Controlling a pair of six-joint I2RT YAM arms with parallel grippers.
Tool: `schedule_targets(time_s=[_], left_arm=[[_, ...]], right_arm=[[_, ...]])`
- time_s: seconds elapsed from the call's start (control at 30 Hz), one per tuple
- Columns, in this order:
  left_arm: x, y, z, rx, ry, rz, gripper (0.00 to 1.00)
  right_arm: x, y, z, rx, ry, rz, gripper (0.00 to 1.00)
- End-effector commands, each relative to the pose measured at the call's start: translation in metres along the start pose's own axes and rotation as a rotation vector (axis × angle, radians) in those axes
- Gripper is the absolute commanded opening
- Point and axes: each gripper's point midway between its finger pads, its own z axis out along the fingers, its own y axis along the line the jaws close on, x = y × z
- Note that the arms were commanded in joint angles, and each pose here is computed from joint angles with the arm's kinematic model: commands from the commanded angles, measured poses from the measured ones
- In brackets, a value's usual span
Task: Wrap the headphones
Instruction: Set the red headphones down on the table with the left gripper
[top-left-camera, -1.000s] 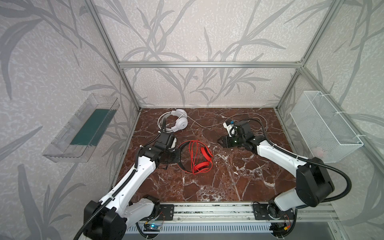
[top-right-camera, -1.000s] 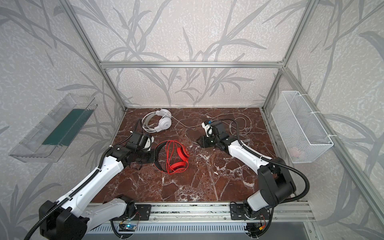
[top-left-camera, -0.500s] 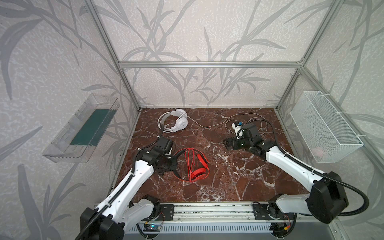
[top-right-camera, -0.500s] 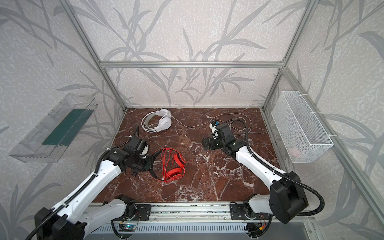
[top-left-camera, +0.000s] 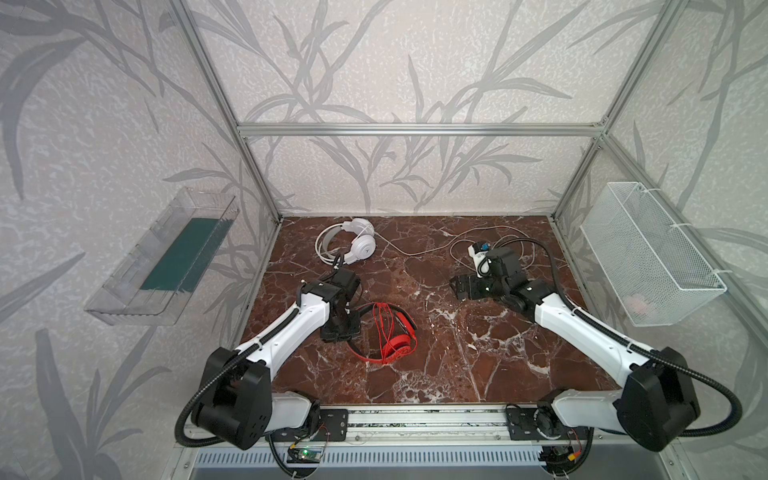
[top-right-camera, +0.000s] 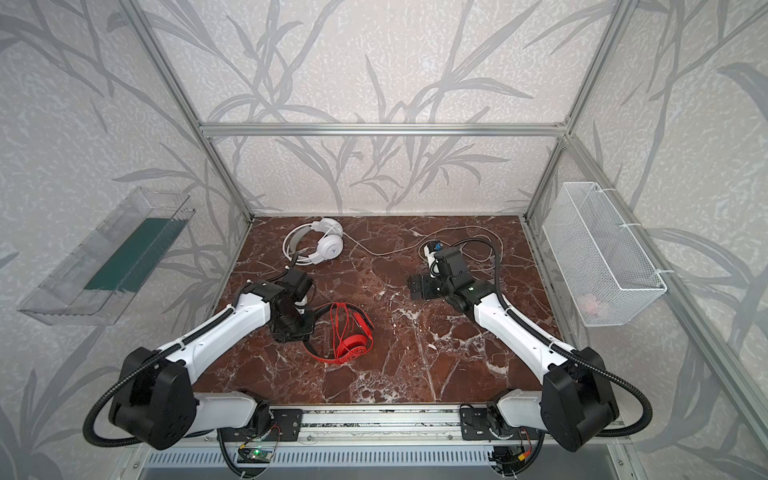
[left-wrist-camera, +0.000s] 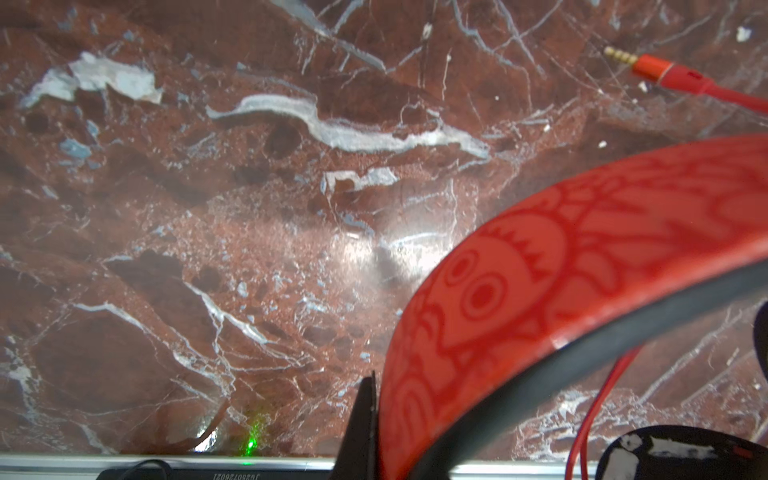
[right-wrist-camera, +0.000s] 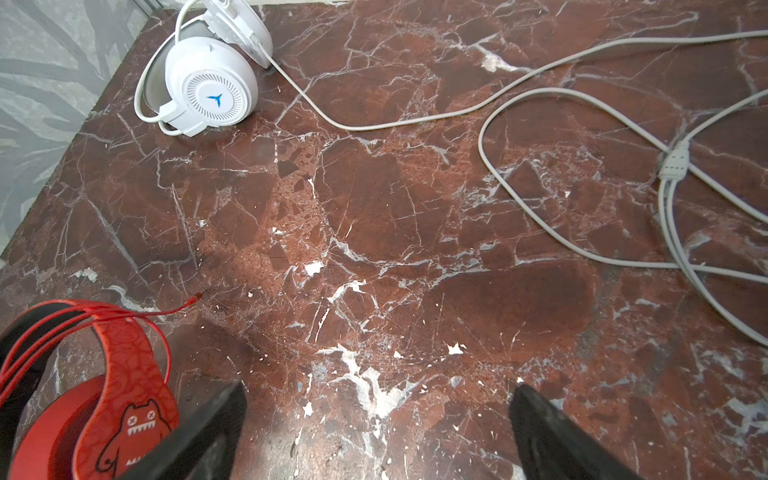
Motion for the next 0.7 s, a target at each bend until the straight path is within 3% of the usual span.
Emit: schedule_targets(time_s=[0.0,0.67], left_arm=[[-0.021,-0.007,-0.006,0.018,-0.052,-0.011,0.0],[-0.072,-0.01,0.053,-0.007,-0.082,-0.022,0.0]], right_arm=[[0.003,-0.005,-0.001,0.015,0.005,0.013,0.99],[0.002,-0.018,0.007,0.027,0.024,0.023,0.99]])
